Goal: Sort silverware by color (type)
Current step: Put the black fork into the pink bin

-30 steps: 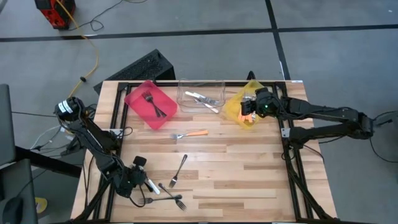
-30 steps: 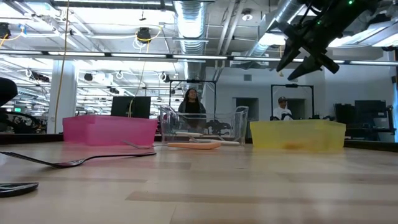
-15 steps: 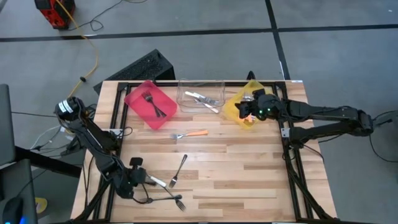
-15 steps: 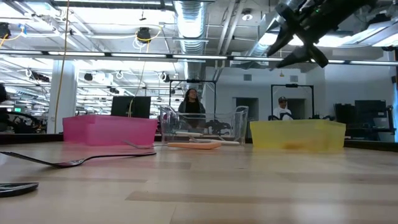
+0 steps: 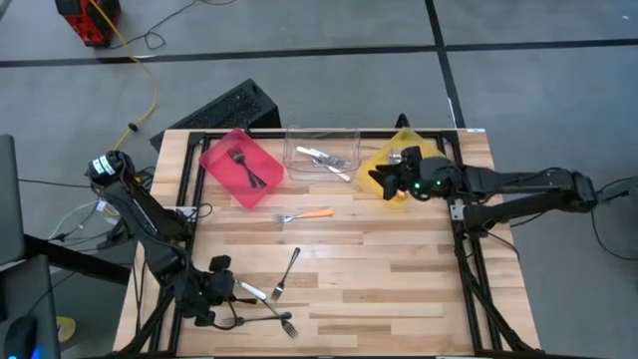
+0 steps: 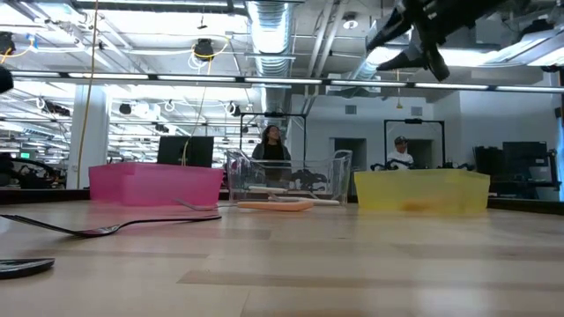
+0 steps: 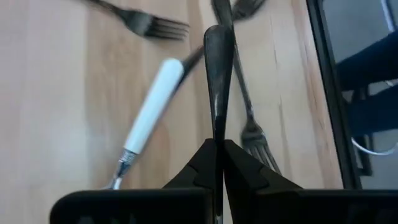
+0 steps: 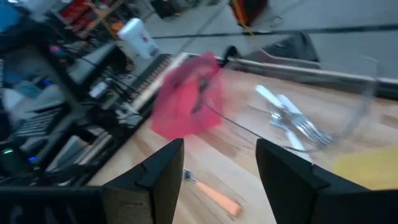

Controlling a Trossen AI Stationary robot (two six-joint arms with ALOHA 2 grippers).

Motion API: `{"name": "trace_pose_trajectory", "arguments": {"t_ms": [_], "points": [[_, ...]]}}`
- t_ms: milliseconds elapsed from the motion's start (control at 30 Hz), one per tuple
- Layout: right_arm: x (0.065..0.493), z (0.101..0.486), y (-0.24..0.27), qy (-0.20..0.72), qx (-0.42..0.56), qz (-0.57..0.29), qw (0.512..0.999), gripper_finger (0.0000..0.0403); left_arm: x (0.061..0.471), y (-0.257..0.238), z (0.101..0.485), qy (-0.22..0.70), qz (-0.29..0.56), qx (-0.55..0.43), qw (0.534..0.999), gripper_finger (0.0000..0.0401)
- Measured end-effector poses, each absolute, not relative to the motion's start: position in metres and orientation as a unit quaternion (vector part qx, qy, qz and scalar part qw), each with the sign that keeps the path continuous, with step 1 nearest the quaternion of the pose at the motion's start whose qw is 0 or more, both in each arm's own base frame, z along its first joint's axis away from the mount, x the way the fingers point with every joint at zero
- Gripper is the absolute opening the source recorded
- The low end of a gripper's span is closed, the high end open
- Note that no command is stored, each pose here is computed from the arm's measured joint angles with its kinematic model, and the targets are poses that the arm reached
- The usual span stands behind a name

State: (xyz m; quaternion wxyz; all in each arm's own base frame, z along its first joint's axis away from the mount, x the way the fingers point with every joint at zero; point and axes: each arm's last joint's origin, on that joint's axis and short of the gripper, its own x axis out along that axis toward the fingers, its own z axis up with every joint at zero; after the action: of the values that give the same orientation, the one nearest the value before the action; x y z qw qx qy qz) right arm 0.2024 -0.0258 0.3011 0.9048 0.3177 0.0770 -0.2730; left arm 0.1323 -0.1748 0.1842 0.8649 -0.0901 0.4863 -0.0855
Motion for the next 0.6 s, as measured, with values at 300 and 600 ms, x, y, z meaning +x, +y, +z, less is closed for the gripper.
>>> {"name": "trace_pose_trajectory", "arguments": {"t_ms": [300, 600], "points": [[0.208, 0.312, -0.01, 0.043, 0.284, -0.216, 0.933, 0.0225, 0.144, -0.169, 0.216, 0.465, -0.044, -0.008, 0.884, 0.0], [0.209, 0.319, -0.002, 0.023, 0.24, -0.187, 0.952, 0.0225, 0.156, -0.141, 0.256, 0.403, -0.05, -0.011, 0.914, 0.0]]}}
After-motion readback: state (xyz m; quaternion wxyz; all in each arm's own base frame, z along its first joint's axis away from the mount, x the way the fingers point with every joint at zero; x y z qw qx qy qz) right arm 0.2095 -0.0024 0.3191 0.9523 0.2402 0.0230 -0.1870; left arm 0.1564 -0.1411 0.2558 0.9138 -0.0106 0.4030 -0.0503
